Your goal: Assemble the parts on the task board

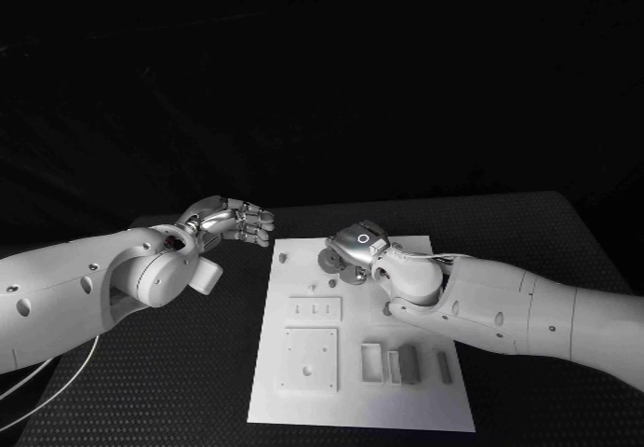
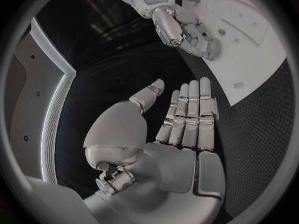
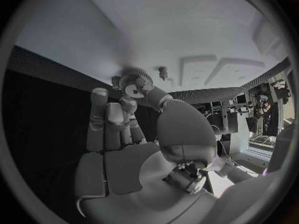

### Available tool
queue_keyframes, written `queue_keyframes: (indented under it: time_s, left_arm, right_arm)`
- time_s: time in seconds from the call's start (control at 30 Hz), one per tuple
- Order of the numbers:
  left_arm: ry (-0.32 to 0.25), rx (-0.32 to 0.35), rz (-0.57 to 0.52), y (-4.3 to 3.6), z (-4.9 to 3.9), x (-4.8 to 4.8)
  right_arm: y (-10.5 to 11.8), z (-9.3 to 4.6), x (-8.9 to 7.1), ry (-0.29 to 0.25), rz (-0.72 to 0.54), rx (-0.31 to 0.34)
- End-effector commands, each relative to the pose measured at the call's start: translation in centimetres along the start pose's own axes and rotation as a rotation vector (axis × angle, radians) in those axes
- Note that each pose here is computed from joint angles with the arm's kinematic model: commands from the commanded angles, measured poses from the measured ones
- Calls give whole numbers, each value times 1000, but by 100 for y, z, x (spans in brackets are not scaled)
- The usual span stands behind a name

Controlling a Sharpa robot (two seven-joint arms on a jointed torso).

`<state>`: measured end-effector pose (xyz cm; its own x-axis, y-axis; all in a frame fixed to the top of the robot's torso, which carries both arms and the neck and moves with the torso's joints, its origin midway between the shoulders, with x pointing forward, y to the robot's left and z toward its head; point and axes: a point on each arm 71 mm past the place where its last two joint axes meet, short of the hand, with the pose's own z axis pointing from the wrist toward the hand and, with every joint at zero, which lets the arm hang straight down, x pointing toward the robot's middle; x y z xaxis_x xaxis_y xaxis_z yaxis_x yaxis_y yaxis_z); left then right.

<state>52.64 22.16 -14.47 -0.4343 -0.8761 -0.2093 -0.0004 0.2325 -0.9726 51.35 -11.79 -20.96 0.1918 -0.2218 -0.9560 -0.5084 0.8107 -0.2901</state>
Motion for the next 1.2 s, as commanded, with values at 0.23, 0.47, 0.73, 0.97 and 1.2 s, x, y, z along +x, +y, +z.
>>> queue_keyframes:
  time_s: [0.23,0.47,0.73,0.97,1.2]
  left_arm:
    - [14,11,-1,-14,8,17]
    - [17,12,-1,-18,12,27]
    - [13,10,-1,-15,5,17]
    - [13,10,0,-16,7,19]
    - [15,10,0,-17,14,27]
  right_arm:
    - [18,-4,21,9,-6,5]
    - [51,19,30,31,19,-3]
    - [36,33,62,60,57,-2]
    - [12,39,83,75,85,5]
    - [1,56,128,121,111,1]
